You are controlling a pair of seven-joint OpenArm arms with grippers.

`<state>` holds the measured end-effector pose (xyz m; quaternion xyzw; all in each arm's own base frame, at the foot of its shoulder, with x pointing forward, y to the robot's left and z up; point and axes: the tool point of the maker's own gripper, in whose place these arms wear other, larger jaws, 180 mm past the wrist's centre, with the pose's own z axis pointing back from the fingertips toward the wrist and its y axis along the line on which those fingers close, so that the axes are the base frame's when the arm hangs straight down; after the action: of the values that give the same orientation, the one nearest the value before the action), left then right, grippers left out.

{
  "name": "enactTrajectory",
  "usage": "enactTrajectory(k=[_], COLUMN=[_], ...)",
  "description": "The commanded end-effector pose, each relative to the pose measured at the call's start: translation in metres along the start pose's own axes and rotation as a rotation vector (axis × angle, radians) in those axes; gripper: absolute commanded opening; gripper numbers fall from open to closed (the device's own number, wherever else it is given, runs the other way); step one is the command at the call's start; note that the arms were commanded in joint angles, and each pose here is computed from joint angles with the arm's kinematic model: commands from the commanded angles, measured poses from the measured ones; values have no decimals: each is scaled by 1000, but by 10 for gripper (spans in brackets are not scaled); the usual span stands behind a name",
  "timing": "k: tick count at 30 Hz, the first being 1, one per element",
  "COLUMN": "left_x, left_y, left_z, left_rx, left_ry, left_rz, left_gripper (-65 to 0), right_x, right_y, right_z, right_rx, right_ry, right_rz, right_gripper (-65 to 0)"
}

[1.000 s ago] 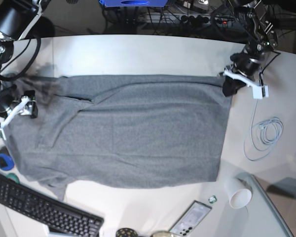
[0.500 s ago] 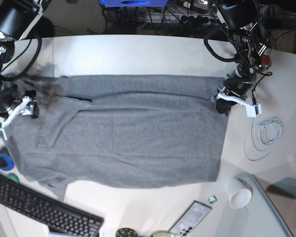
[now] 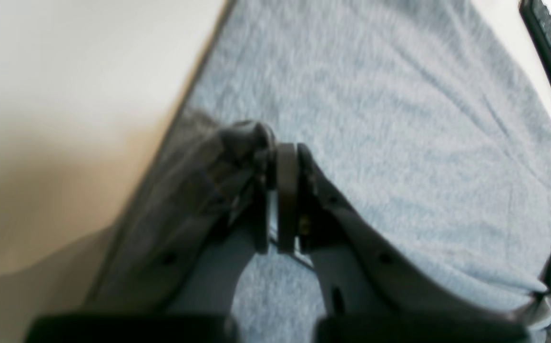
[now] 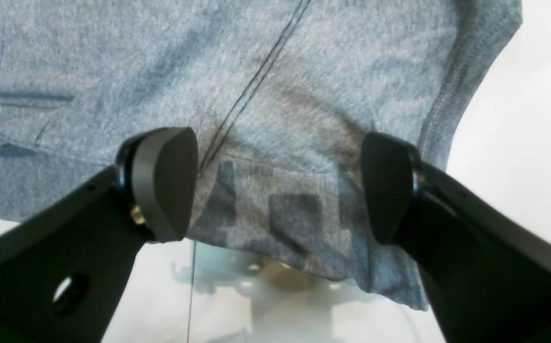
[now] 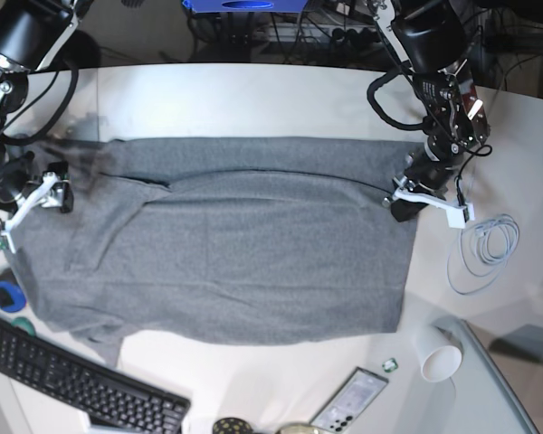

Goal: Layout the t-shirt on the table in an organized manner, then fold the t-shirt properly
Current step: 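Grasp the folded shirt edge with the left gripper near its corner, then grasp the folded edge corner with the right gripper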

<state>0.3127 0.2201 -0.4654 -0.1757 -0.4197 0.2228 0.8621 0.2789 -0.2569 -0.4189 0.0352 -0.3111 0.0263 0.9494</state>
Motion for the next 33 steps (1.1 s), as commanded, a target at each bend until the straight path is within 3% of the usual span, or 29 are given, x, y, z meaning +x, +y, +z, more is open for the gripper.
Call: enactTrajectory(k=[1, 3, 8, 10, 12, 15, 18, 22, 28, 33], left_x=[20, 20, 26, 33, 39, 54, 61, 38, 2, -15], left_y=[-5, -5, -6, -8, -8, -2, 1, 17, 62, 76], left_z=[0, 0, 0, -2, -1, 15, 41, 77, 100, 92], left_rx=[-17, -17, -23, -29, -27, -10, 13, 61, 162, 179], left_ry=[-56, -56, -71, -84, -95, -137, -173, -139, -69, -33], left_rz=[-8, -8, -9, -8, -18, -73, -143, -212, -142, -73], left_gripper=[-650, -624, -285, -199, -156, -146, -146, -146, -146, -146], right_x=[16, 16, 7, 2, -4, -20, -33, -51, -58, -58], right_y=[-5, -5, -8, -8, -20, -42, -57, -69, -67, -67], right_z=[5, 5, 7, 8, 13, 25, 34, 45, 50, 50], right_rx=[-10, -9, -17, -19, -48, -108, -151, -180, -154, -152], right_ry=[-51, -52, -37, -32, -39, -59, -59, -54, -82, -83], right_rz=[11, 11, 4, 0, -47, -178, -228, -284, -321, -322], right_gripper=[-149, -149, -149, -149, -149, -149, -149, -147, -147, -147])
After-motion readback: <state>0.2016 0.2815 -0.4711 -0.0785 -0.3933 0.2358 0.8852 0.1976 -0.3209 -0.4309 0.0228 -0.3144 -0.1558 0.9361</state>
